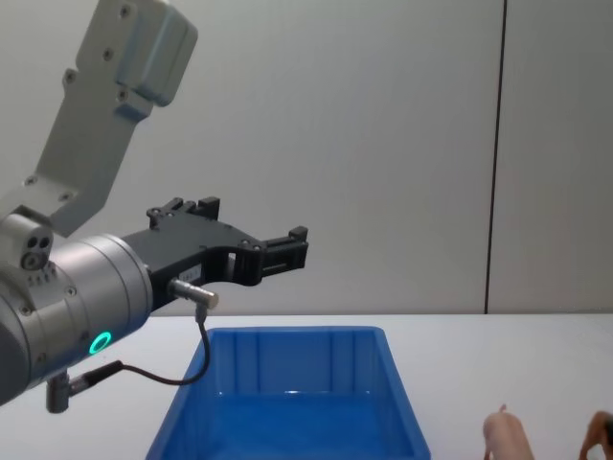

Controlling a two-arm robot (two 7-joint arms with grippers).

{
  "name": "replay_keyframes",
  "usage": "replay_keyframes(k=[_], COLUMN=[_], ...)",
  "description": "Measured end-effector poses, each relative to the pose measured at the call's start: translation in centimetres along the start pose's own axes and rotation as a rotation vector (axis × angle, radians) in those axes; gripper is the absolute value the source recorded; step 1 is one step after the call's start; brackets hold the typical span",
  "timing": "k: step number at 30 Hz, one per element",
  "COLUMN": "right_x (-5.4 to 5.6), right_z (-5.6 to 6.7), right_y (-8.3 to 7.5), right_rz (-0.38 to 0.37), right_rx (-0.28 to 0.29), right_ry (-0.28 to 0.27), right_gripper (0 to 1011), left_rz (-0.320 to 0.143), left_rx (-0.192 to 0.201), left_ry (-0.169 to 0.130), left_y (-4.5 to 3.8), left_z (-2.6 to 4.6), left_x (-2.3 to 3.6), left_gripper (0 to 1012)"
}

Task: Pick up the two dolls from the table and place them into the box.

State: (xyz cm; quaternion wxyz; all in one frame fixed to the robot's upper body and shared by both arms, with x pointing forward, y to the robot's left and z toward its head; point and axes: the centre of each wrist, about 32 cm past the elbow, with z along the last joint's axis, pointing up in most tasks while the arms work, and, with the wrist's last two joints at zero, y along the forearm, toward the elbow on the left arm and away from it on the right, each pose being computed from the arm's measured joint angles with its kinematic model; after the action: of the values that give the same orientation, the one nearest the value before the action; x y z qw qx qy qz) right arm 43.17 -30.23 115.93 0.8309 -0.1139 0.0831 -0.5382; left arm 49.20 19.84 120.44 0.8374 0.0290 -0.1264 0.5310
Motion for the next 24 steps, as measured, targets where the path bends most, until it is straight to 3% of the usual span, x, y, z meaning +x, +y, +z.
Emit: replay_keyframes(k=[9, 24], right_x=[-0.1, -0.2], right_z=[-0.9, -1.6], right_y=[0.3, 0.4], right_rz=[0.007, 0.001], right_rx=[-0.045, -0.047], right_ry=[0.018, 0.02], right_gripper=[941, 465], left_rz=[0.0, 0.0], left_rx=[0.0, 0.0], left_ry=[0.0, 0.0], left_y=[0.0, 0.0], left_z=[0.0, 0.0], left_x=[0.0, 0.0], left_gripper=[1001, 1001])
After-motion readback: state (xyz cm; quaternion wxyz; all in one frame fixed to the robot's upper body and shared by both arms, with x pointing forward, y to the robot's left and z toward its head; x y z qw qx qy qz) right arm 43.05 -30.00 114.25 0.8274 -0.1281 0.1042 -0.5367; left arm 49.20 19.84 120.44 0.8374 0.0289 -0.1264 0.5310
